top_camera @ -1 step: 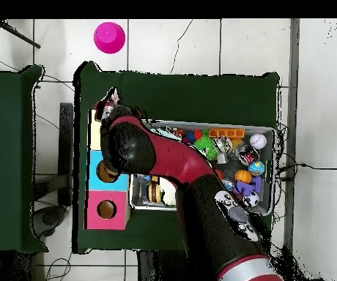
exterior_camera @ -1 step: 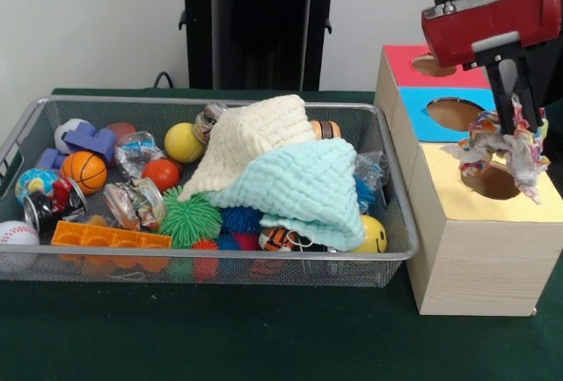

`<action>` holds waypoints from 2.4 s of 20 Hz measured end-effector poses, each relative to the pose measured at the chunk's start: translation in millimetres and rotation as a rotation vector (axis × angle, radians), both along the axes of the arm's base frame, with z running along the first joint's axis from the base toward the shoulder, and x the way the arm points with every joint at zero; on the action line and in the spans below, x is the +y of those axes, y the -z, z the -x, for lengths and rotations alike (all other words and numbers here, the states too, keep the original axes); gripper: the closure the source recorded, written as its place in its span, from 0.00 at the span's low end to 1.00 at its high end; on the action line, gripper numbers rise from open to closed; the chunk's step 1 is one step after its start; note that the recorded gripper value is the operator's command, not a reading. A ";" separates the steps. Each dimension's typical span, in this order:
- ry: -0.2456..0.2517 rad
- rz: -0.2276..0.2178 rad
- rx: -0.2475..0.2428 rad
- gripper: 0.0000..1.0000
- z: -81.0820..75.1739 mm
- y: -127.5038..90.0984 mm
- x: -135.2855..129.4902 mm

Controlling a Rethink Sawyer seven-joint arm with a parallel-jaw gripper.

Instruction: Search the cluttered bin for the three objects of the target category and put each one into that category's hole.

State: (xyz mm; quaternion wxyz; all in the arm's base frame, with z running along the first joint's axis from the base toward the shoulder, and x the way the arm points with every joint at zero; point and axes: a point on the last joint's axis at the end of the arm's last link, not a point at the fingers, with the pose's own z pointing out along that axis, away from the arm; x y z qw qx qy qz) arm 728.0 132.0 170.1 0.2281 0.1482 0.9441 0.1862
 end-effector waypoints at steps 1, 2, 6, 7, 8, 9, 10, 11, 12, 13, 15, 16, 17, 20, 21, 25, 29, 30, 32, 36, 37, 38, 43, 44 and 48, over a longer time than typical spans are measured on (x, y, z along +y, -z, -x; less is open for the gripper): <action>-0.001 -0.003 -0.001 1.00 -0.4 0.7 -1.2; -0.003 -0.007 -0.001 1.00 -0.8 1.6 -2.3; -0.015 -0.016 -0.001 1.00 -0.3 11.2 -2.2; -0.019 -0.017 0.002 1.00 0.8 14.1 0.5; -0.021 -0.018 0.004 1.00 1.2 15.1 1.8; -0.025 -0.019 0.006 1.00 2.2 17.2 5.3; -0.028 -0.020 0.008 1.00 2.9 18.3 8.0; -0.029 -0.020 0.008 1.00 3.0 18.5 8.7; -0.033 -0.021 0.008 1.00 3.8 19.5 12.6; -0.041 -0.020 0.005 1.00 4.9 20.2 19.7; -0.048 -0.018 -0.002 1.00 5.5 19.8 26.5; -0.057 -0.015 -0.015 1.00 6.5 19.2 37.9; -0.061 -0.014 -0.020 1.00 6.9 18.8 42.4; -0.080 -0.016 -0.026 1.00 10.0 17.1 61.7; -0.084 -0.017 -0.026 1.00 10.7 16.4 66.1; -0.108 -0.022 -0.027 1.00 15.3 13.5 87.8; -0.115 -0.032 -0.029 1.00 15.1 12.1 92.6; -0.109 -0.045 -0.032 1.00 11.7 10.9 88.8; -0.105 -0.050 -0.035 1.00 9.3 11.1 82.8; -0.089 -0.058 -0.041 1.00 3.8 14.2 62.1; -0.086 -0.059 -0.041 1.00 3.0 15.1 58.3; -0.081 -0.060 -0.041 1.00 1.8 17.0 51.0; -0.066 -0.062 -0.043 1.00 -1.2 23.0 26.8; -0.062 -0.061 -0.041 1.00 -1.4 25.0 21.8; -0.062 -0.062 -0.039 1.00 -0.6 27.8 21.4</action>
